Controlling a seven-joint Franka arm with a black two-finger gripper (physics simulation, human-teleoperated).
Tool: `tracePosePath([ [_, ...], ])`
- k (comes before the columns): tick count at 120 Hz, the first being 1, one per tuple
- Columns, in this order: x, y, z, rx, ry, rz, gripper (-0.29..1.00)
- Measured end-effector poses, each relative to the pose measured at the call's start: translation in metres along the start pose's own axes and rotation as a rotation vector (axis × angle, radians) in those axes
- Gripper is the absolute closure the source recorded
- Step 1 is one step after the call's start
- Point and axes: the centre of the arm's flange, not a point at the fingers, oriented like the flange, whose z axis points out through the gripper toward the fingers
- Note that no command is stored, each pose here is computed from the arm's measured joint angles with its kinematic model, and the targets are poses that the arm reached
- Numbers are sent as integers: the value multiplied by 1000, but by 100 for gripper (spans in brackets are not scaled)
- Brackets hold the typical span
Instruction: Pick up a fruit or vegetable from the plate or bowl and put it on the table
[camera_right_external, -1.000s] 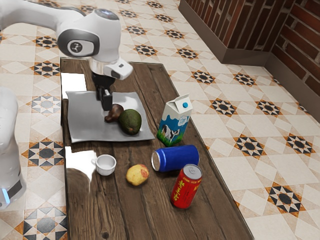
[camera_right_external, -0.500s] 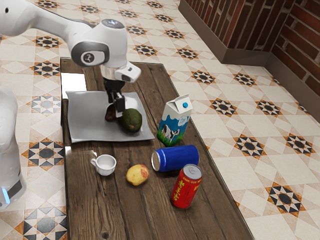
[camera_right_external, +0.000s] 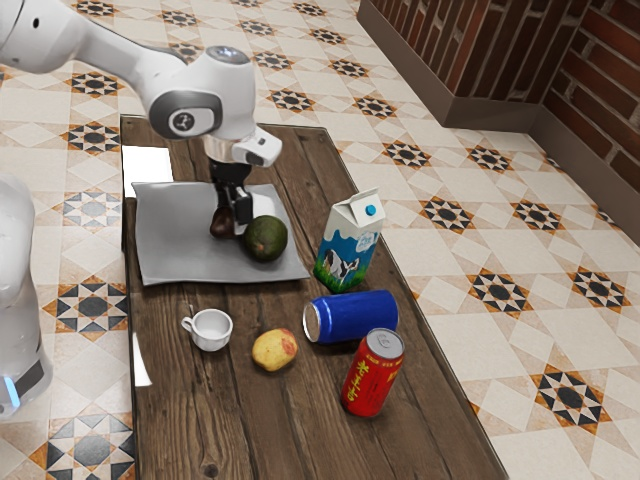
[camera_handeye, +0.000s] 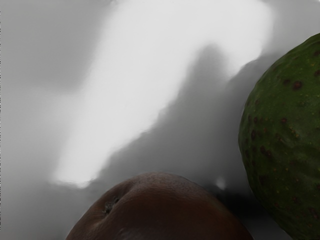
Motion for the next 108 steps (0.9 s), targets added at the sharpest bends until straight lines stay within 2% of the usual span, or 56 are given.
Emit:
tracePosePath([
  [26, 7, -3, 7, 7, 26, -7, 4],
  [32, 9, -6, 8, 8, 33, -13, 9],
  [47, 10, -8, 5, 12, 51, -19, 32],
  [64, 8, -12, -17, 15, 54, -28, 35],
  [80, 3, -41, -54, 21, 95, -105, 34],
  [96, -10, -98, -72, 31, 117, -201, 32],
  [108, -23, -136, -78, 84, 119, -250, 33],
])
